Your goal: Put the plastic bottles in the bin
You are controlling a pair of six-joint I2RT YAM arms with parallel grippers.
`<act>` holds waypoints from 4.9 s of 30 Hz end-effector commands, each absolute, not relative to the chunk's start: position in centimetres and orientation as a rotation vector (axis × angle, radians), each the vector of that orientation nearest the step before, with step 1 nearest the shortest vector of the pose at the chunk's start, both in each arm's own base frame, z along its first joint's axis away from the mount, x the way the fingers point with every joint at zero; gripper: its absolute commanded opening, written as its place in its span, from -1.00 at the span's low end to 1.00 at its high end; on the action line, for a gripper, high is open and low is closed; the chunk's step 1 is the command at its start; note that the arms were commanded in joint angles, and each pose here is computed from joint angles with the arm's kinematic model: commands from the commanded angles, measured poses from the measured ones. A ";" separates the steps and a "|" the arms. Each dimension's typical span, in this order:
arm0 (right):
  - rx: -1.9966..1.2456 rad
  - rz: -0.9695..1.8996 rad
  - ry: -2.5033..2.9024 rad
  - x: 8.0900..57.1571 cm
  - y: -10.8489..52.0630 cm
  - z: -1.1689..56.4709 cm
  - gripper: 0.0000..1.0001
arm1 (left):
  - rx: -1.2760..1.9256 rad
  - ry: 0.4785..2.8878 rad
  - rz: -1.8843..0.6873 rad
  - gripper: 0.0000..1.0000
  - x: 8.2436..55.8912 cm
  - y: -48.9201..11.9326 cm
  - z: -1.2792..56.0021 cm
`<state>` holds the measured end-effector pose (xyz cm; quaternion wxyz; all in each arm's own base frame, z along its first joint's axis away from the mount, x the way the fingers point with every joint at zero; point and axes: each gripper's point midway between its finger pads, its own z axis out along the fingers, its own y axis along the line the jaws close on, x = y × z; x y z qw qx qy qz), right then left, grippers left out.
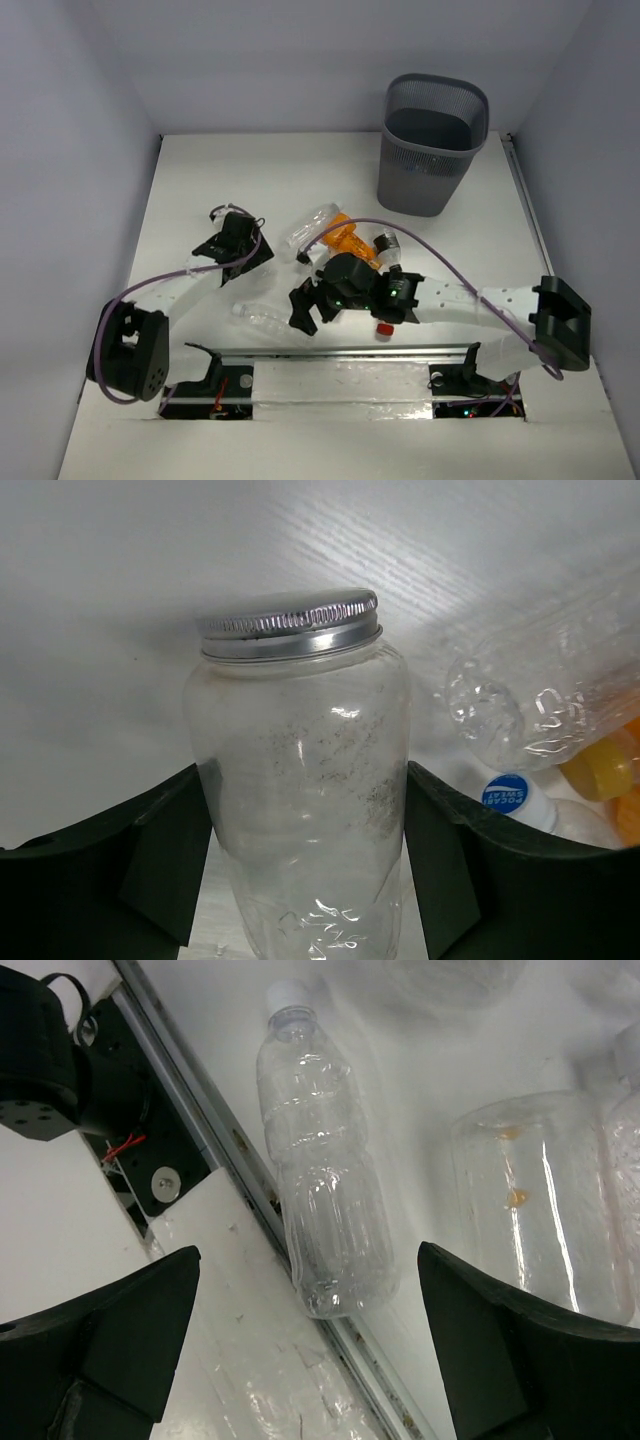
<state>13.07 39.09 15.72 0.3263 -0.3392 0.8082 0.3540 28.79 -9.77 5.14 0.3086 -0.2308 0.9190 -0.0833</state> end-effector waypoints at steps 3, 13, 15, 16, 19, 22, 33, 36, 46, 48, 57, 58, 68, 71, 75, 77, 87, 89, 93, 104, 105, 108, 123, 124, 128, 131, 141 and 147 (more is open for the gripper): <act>-0.951 0.892 2.040 14.4 41.9 16.5 0.90 | -0.645 2.226 -0.250 0.00 30.7 -8.4 10.5; -1.036 0.770 2.080 15.9 44.8 13.4 0.90 | -0.635 1.833 -0.241 0.01 31.1 -3.7 25.9; -1.058 0.750 2.085 15.8 45.3 12.8 0.90 | -0.627 1.747 -0.252 0.02 30.8 -3.2 29.8; -1.064 0.737 2.096 16.1 45.8 12.3 0.90 | -0.624 1.724 -0.240 0.03 30.7 -2.7 30.8; -1.105 0.713 2.119 15.9 46.8 10.8 0.90 | -0.611 1.619 -0.265 0.03 30.0 -2.3 35.5; -1.147 0.696 2.142 15.5 47.5 9.4 0.91 | -0.596 1.538 -0.306 0.04 29.3 -2.2 39.3; -1.251 0.693 2.203 14.3 50.1 6.1 0.86 | -0.524 1.380 -0.482 0.04 28.2 -3.9 46.1; -1.235 0.687 2.220 14.5 50.4 5.5 0.70 | -0.485 1.356 -0.528 0.05 28.1 -4.6 47.7; -0.939 0.893 1.971 15.3 48.9 20.1 0.37 | -0.382 1.211 -0.707 0.06 27.7 -7.1 54.0; -0.863 0.906 1.920 15.4 46.7 23.6 0.37 | -0.347 1.194 -0.758 0.06 28.0 -8.1 55.3; -0.458 0.861 1.829 14.9 30.3 32.1 0.35 | -0.170 1.185 -0.958 0.06 32.3 -13.4 57.8; -0.375 0.876 1.780 14.8 27.2 34.1 0.35 | -0.168 1.192 -0.982 0.06 32.9 -13.9 57.7; 0.061 0.760 1.637 15.8 12.5 40.2 0.34 | -0.013 1.197 -1.151 0.08 38.5 -27.7 58.1; 0.143 0.750 1.601 15.8 10.0 41.2 0.34 | 0.014 1.213 -1.157 0.08 40.8 -32.2 57.7; 0.183 0.769 1.566 15.5 8.2 42.1 0.34 | 0.028 1.177 -1.149 0.08 44.2 -37.3 57.8; 0.188 0.773 1.560 15.5 7.9 42.2 0.34 | 0.013 1.142 -1.144 0.10 45.3 -38.3 57.8; 0.176 0.794 1.564 15.2 7.9 42.1 0.34 | -0.078 0.981 -0.991 0.19 49.8 -42.7 52.9; 0.174 0.781 1.577 15.2 7.9 41.8 0.34 | -0.084 0.975 -0.963 0.27 50.8 -43.1 51.6; 0.190 0.754 1.572 15.4 7.4 41.9 0.34 | -0.076 1.006 -0.917 0.58 51.5 -44.0 49.4; 0.241 0.604 1.522 17.0 6.5 44.2 0.34 | -0.023 0.921 -0.898 0.98 48.2 -41.5 55.4; 0.226 0.572 1.519 17.2 6.5 44.3 0.34 | -0.020 0.910 -0.889 0.98 47.6 -40.9 56.4; 0.206 0.493 1.510 18.1 7.5 44.8 0.34 | -0.034 0.899 -0.862 0.98 45.2 -37.9 59.4; 0.204 0.166 1.427 38.4 10.0 54.0 0.34 | -0.284 1.363 -0.860 0.06 31.4 -22.3 42.0; 0.215 0.155 1.430 39.8 9.9 54.2 0.35 | -0.282 1.382 -0.866 0.00 30.1 -21.2 40.7; 0.228 0.087 1.471 46.0 9.8 54.1 0.35 | -0.223 1.553 -0.871 -0.09 26.7 -20.1 35.0; 0.278 0.036 1.478 49.4 8.4 52.7 0.36 | -0.214 1.668 -0.852 -0.01 24.7 -19.0 30.6; 0.333 -0.072 1.550 55.8 6.7 46.7 0.52 | -0.184 1.918 -1.030 0.32 19.7 -20.5 20.2; 0.322 -0.038 1.541 55.3 7.1 47.4 1.00 | -0.234 2.019 -0.964 0.78 19.2 -19.6 16.2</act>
